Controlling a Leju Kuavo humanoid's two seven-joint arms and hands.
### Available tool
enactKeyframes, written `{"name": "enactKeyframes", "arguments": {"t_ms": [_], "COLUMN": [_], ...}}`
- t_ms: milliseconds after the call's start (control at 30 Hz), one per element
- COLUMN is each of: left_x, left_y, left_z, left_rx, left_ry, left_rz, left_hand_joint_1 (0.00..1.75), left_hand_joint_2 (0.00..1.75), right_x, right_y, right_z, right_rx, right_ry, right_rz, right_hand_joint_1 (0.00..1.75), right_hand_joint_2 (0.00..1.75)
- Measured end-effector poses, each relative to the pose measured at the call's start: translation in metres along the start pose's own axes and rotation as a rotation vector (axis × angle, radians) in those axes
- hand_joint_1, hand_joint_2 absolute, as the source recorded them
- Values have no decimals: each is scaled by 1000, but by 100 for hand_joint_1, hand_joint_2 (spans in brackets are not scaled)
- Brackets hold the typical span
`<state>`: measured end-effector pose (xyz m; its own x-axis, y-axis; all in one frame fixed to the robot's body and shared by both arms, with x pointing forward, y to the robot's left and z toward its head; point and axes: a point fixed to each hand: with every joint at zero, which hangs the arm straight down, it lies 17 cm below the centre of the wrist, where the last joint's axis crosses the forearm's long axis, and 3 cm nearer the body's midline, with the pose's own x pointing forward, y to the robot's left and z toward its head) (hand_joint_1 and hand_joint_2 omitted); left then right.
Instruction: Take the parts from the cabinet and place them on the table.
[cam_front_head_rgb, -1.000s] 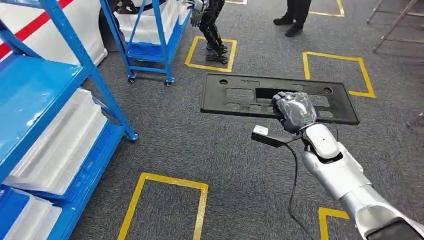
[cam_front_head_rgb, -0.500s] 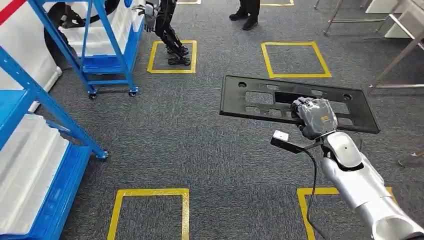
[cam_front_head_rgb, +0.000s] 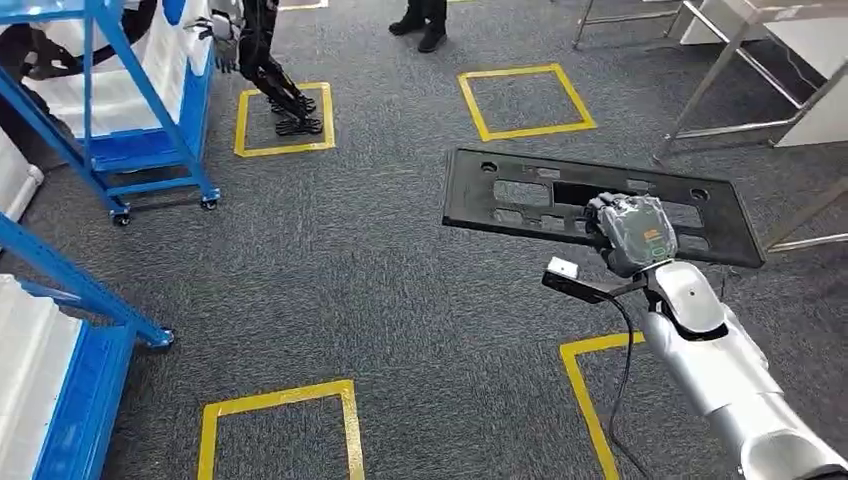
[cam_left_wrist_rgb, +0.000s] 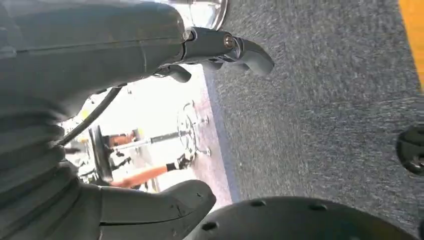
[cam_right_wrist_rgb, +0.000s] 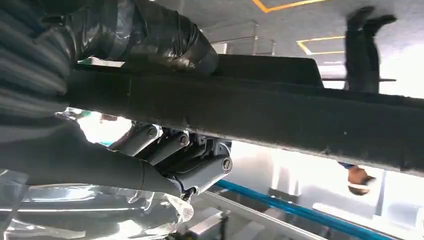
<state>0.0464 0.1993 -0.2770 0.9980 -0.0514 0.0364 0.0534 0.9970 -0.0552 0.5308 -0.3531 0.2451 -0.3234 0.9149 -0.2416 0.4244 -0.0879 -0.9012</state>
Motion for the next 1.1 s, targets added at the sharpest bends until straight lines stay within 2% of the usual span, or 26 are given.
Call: {"name": "enactKeyframes", "arguments": {"t_ms": [100,300,1100], "left_x": [2,3,6], "left_y": [0,5,20], "left_z": [0,0,-1], "left_rx": [-4,-6,18], "left_ry": [-4,-8,-19], "left_rz": [6,15,9], "left_hand_joint_1": [0,0,0], "left_hand_joint_2": [175,175,175], "right_x": [2,6,-10], "right_y": [0,-17,-34], "right_z": [-3,-33,-47], "right_rx": [4,-35,-42], "right_ry": [1,22,49], "right_rz": [8,7,-23], "right_hand_joint_1": [175,175,175], "right_hand_joint_2": [175,175,175]}}
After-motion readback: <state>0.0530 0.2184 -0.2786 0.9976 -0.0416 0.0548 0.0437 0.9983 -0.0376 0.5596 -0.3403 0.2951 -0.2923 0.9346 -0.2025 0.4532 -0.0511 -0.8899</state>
